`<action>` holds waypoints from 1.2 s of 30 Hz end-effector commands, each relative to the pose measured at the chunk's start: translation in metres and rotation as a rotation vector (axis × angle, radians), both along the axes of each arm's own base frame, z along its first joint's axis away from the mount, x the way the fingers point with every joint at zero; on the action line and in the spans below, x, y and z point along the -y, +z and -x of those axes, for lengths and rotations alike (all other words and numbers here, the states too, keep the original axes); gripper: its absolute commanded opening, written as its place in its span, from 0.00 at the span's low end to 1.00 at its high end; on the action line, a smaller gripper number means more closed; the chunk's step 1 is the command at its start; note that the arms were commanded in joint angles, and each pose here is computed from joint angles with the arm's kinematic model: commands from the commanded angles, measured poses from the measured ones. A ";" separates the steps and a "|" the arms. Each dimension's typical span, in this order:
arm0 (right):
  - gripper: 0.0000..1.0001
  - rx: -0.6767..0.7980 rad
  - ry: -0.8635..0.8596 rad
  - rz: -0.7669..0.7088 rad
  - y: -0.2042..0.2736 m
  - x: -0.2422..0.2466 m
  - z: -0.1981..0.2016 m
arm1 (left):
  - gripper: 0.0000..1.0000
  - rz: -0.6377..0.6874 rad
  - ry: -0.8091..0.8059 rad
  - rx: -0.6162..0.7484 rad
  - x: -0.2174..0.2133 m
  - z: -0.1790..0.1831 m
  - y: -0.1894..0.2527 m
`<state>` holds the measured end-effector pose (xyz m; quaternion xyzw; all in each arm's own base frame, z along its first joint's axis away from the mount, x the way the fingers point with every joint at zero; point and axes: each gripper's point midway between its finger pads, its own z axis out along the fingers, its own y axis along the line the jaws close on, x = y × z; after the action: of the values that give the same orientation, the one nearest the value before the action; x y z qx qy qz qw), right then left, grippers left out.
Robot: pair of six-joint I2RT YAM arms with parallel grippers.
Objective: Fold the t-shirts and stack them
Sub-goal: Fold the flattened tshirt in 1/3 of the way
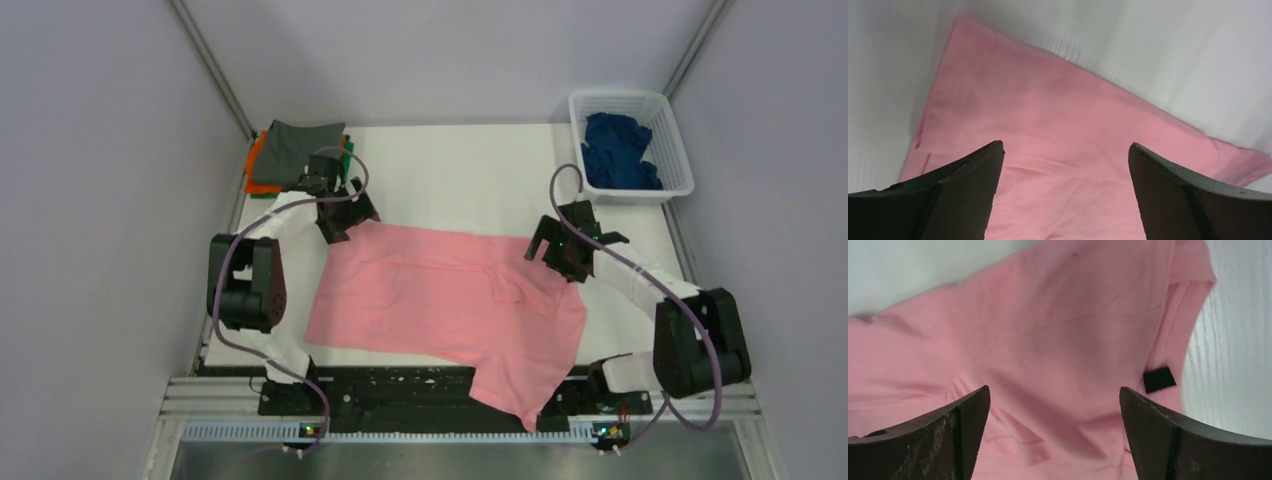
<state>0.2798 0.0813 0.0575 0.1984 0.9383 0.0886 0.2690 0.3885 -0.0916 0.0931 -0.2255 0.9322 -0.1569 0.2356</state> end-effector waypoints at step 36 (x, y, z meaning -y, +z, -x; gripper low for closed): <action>0.99 0.272 0.141 0.097 0.071 -0.024 -0.115 | 0.99 -0.079 0.057 0.100 0.006 -0.030 0.042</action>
<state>0.4343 0.0847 0.0856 0.1594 0.9164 0.0689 0.3607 0.4587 -0.0901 0.0811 -0.2608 0.9266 -0.1283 0.2388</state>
